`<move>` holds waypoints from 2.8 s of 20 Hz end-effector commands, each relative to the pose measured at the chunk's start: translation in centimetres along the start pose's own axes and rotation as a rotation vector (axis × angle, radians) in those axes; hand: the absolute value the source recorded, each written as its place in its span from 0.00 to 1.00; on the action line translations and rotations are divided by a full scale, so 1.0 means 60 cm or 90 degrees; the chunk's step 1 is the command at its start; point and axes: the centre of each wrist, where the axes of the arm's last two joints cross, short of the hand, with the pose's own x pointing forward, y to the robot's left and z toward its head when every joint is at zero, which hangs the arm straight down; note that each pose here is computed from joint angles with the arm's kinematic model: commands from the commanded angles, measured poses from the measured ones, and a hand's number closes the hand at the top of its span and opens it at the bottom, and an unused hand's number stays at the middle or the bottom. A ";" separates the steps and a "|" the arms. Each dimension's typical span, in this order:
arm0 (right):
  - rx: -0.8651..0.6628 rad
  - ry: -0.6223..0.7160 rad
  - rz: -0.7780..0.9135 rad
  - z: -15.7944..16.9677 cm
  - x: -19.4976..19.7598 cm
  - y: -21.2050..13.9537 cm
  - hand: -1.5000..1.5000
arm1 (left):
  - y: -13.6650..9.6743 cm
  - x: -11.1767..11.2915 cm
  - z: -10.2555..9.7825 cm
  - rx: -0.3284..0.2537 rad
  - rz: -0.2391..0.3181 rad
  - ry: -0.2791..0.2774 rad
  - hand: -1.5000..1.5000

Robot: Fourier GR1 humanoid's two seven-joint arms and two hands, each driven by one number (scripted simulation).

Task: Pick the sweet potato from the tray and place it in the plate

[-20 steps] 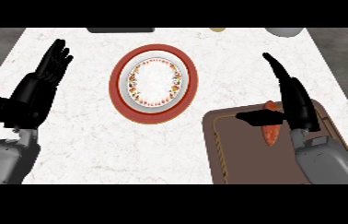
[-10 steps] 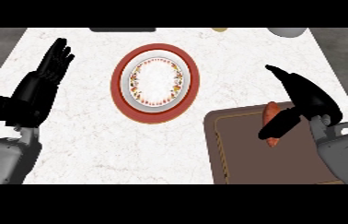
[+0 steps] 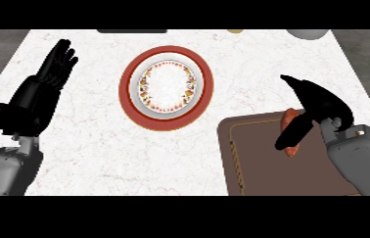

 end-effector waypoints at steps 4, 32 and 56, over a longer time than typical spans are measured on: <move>0.035 0.100 0.067 -0.036 -0.025 0.036 0.00 | 0.003 -0.006 -0.011 0.013 0.001 0.002 0.50; -0.068 0.062 0.102 -0.108 -0.115 0.122 1.00 | 0.017 -0.007 -0.016 0.000 0.004 -0.015 0.50; -0.491 0.083 -0.152 0.268 0.104 0.247 1.00 | 0.013 -0.022 0.017 0.010 -0.003 0.005 0.50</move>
